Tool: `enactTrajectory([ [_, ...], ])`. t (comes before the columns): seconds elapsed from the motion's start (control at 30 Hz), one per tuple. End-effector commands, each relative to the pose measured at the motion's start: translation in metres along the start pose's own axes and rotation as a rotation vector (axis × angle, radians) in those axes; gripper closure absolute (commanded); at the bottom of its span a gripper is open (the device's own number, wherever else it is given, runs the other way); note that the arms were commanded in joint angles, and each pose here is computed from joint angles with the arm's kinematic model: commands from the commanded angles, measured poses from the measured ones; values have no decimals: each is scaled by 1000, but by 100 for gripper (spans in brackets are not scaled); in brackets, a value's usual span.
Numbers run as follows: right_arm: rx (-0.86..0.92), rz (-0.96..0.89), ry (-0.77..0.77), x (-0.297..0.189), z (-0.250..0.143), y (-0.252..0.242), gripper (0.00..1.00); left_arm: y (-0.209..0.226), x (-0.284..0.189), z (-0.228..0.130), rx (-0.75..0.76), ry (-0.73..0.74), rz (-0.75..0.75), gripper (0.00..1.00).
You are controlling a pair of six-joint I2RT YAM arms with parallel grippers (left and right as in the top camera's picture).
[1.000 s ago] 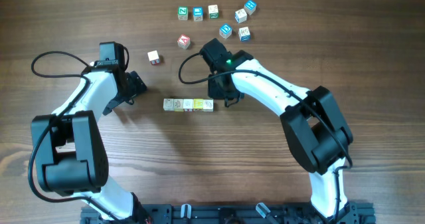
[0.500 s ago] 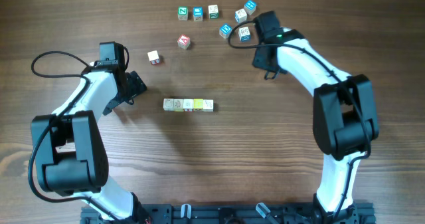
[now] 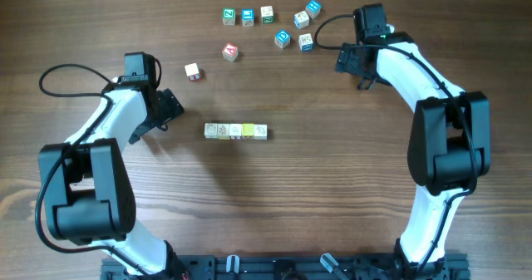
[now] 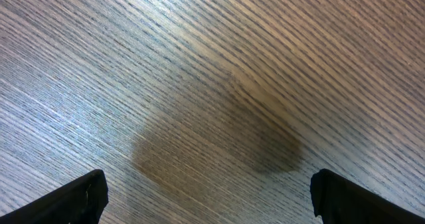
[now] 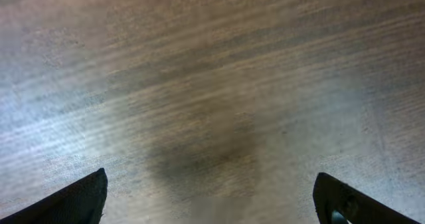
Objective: Form a horizontal line
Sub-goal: 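Open the right gripper, raise it and withdraw to the back right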
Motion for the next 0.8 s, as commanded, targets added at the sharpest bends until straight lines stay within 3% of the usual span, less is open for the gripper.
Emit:
enactTrajectory([
  [0.0,-3,7,-51,-11,10,1,0,2,3,-3,1,9,10,0],
  [0.77,-1,11,-58,-11,12,2,0,2,3,-3,1,9,10,0],
])
Point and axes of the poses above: each gripper's point midway between its finger pads, its own x axis out along the fingers, its own y axis along the line the jaws close on, z = x × y, the point moved 3 cm from there along -x, back along the fingers, and after that the axes turned 6 degrees about x, right-handed, at the moved point
